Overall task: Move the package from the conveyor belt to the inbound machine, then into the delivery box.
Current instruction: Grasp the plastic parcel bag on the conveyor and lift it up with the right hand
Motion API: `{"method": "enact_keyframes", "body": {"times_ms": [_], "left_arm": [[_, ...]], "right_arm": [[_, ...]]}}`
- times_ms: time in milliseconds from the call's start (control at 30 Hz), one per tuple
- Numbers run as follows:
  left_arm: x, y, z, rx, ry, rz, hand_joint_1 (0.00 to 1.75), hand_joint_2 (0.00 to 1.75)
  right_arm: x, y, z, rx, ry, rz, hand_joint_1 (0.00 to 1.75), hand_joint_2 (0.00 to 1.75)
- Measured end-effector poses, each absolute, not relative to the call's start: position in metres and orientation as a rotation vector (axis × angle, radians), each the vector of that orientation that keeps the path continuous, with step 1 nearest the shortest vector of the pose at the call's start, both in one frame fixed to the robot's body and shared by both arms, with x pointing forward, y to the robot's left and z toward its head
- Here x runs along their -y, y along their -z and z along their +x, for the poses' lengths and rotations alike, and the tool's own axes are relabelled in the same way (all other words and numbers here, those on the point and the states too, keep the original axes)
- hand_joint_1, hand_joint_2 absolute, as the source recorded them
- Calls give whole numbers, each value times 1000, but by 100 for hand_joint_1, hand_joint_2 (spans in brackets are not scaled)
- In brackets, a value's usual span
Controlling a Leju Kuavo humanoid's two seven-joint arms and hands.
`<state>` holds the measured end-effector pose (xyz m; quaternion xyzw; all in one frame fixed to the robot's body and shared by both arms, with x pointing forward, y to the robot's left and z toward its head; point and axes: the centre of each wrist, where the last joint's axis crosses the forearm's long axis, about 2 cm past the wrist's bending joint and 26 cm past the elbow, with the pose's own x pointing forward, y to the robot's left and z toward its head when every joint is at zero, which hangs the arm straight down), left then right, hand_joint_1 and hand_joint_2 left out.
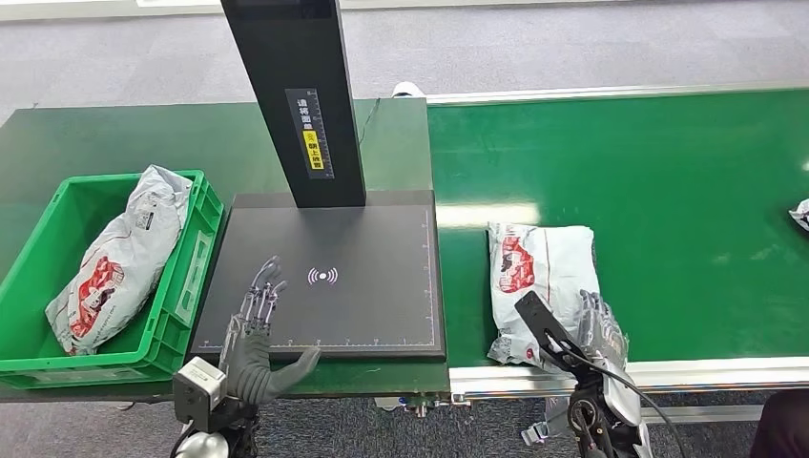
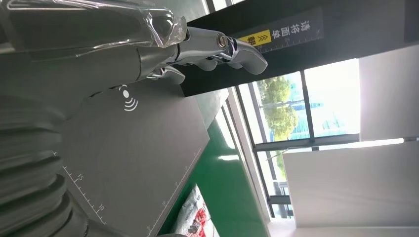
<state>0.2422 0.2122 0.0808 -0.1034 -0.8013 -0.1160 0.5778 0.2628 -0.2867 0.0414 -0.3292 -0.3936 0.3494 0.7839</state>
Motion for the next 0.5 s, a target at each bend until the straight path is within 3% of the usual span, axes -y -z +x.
{"method": "enact_keyframes", "body": {"times_ms": [500], "left_arm": [[-209, -81, 242, 1877, 255, -235, 0, 175]], "right_arm": [[283, -26, 272, 709, -850, -658, 0, 175]]}}
